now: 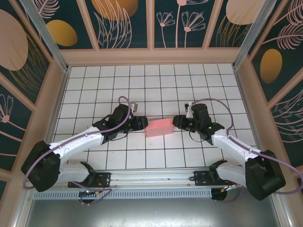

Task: Fold the paper box

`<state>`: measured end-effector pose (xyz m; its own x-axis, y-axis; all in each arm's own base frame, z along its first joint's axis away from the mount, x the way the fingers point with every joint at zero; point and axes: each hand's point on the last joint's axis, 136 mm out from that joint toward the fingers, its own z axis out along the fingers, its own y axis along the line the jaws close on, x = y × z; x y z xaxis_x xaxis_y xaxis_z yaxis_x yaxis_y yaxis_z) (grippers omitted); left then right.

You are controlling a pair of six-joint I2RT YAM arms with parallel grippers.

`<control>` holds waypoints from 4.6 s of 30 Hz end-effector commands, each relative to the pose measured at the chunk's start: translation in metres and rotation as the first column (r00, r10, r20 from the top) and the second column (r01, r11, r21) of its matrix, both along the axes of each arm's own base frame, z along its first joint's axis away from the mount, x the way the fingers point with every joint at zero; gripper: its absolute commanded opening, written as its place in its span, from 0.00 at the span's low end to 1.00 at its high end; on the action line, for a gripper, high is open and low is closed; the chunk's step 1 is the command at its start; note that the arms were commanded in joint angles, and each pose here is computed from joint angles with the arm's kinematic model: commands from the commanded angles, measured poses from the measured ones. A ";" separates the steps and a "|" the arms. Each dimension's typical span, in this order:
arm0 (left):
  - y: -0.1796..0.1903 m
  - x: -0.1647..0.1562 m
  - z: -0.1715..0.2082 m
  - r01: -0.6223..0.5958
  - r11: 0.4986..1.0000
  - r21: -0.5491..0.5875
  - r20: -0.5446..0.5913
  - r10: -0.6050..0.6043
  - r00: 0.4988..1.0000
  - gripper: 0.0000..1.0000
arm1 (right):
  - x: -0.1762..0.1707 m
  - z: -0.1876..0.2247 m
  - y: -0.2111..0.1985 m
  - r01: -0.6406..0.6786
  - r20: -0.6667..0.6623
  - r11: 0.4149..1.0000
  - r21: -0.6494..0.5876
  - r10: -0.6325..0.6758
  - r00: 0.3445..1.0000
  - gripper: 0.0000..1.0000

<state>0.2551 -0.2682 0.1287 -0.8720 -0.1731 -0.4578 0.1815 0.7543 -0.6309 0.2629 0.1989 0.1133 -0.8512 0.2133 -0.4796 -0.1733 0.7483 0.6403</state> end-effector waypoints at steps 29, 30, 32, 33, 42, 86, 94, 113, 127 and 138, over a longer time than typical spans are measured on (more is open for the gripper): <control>-0.004 0.035 0.020 0.005 0.992 0.123 0.153 -0.024 0.988 0.62 | 0.012 0.043 -0.006 0.051 0.089 0.997 0.050 -0.055 0.994 0.63; -0.007 0.041 0.032 0.007 0.992 0.124 0.194 -0.031 0.981 0.67 | 0.013 0.047 -0.007 0.056 0.100 0.997 0.051 -0.061 0.993 0.66; -0.016 0.049 0.052 0.049 0.990 0.134 0.275 -0.085 0.958 0.74 | 0.014 0.051 -0.010 0.069 0.114 0.997 0.043 -0.074 0.991 0.68; -0.022 0.051 0.059 0.094 0.983 0.159 0.322 -0.141 0.936 0.76 | 0.015 0.053 -0.013 0.081 0.122 0.996 0.040 -0.085 0.989 0.69; -0.072 0.036 0.092 0.471 0.733 0.491 0.577 -0.679 0.454 0.81 | 0.015 0.048 -0.057 0.222 0.125 0.975 -0.015 -0.218 0.968 0.71; -0.148 0.021 0.012 0.709 0.413 0.572 0.298 -0.910 0.290 0.79 | -0.002 -0.009 -0.094 0.316 0.044 0.946 -0.075 -0.314 0.949 0.71; -0.138 0.020 -0.010 0.682 0.387 0.620 0.250 -0.922 0.296 0.72 | 0.000 -0.010 -0.093 0.309 0.040 0.948 -0.082 -0.306 0.951 0.71; -0.109 0.057 0.018 0.316 0.356 0.880 0.296 -0.929 0.222 0.44 | 0.003 -0.018 -0.094 0.307 0.027 0.947 -0.099 -0.306 0.952 0.70; -0.084 0.078 -0.017 -0.092 0.235 0.968 0.239 -0.970 0.036 0.48 | 0.004 -0.023 -0.095 0.304 0.019 0.946 -0.109 -0.304 0.952 0.70; -0.095 0.063 -0.019 0.086 0.296 0.951 0.291 -0.955 0.058 0.88 | 0.006 -0.014 -0.098 0.304 0.050 0.945 -0.121 -0.300 0.953 0.70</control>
